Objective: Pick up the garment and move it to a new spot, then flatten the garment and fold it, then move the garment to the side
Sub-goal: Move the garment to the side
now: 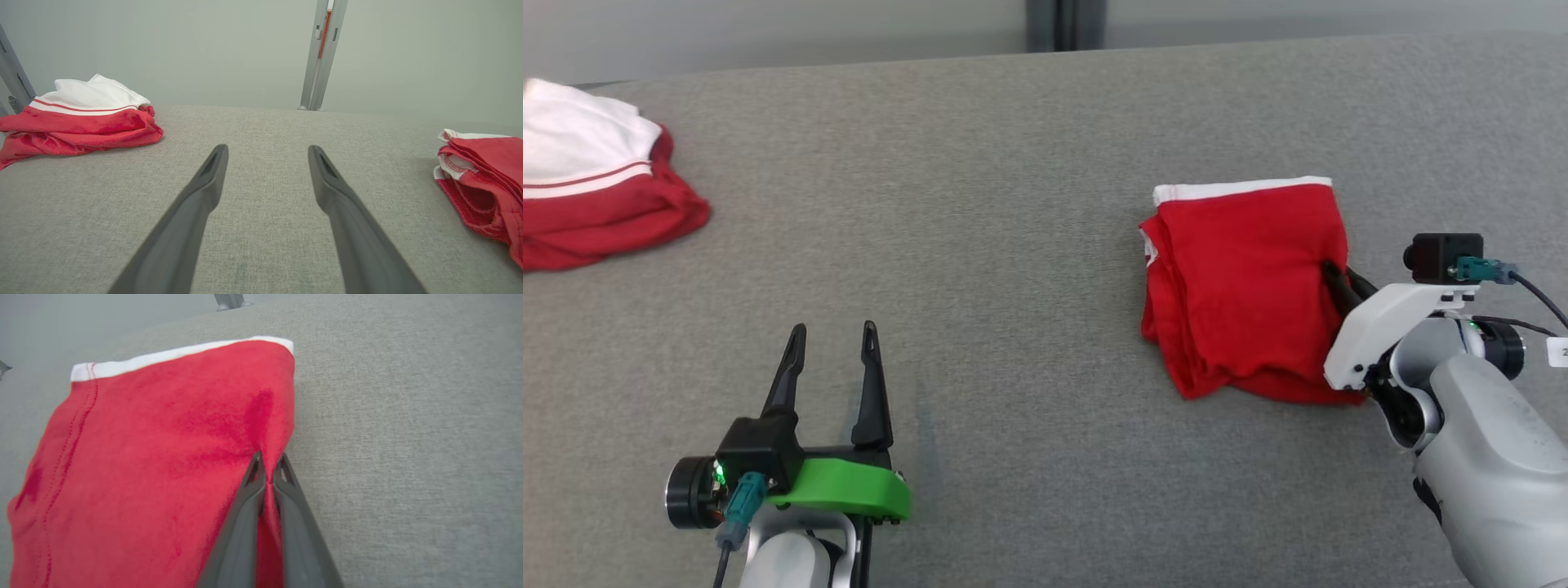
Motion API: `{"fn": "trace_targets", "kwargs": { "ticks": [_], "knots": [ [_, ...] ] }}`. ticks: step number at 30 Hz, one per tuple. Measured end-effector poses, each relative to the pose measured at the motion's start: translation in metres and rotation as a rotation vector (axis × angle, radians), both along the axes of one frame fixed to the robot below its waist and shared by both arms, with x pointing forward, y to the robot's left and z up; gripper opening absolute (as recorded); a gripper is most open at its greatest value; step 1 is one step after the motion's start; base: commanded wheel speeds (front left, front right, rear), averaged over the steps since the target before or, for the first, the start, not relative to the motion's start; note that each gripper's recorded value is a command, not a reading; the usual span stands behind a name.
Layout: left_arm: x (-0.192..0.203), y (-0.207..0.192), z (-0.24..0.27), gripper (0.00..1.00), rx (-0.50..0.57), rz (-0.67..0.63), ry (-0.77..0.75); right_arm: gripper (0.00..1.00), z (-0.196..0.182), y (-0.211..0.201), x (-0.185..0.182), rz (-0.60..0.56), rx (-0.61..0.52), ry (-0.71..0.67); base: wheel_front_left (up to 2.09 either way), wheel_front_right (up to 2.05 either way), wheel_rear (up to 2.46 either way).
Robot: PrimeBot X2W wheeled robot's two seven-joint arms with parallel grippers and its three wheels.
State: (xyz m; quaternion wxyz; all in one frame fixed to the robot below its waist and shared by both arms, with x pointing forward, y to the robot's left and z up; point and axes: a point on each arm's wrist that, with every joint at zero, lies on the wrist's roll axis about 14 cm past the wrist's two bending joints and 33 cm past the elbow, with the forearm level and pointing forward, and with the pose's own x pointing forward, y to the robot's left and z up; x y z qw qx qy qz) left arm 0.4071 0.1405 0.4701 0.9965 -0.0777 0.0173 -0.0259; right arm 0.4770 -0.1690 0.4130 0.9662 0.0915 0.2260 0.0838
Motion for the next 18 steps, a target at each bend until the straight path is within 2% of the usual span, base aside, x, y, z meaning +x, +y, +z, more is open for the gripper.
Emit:
{"fn": "trace_targets", "kwargs": {
  "ticks": [3,8,13,18],
  "knots": [
    [0.013,-0.026,-0.003,1.00,0.011,-0.089,0.002,0.00,0.005,-0.043,-0.004,-0.098,-0.031,-0.033,0.00,0.00,0.00],
    [0.032,-0.068,-0.005,1.00,0.026,-0.226,-0.003,0.00,0.006,-0.089,-0.021,-0.217,-0.067,-0.046,0.00,0.00,0.00],
    [0.044,-0.120,-0.005,1.00,0.013,-0.378,-0.014,0.00,-0.001,-0.118,-0.044,-0.311,-0.084,-0.027,0.00,0.00,0.00],
    [0.047,-0.150,-0.010,1.00,-0.012,-0.456,-0.004,0.00,-0.003,-0.139,-0.056,-0.370,-0.103,-0.021,0.00,0.00,0.00]
  ]
}}
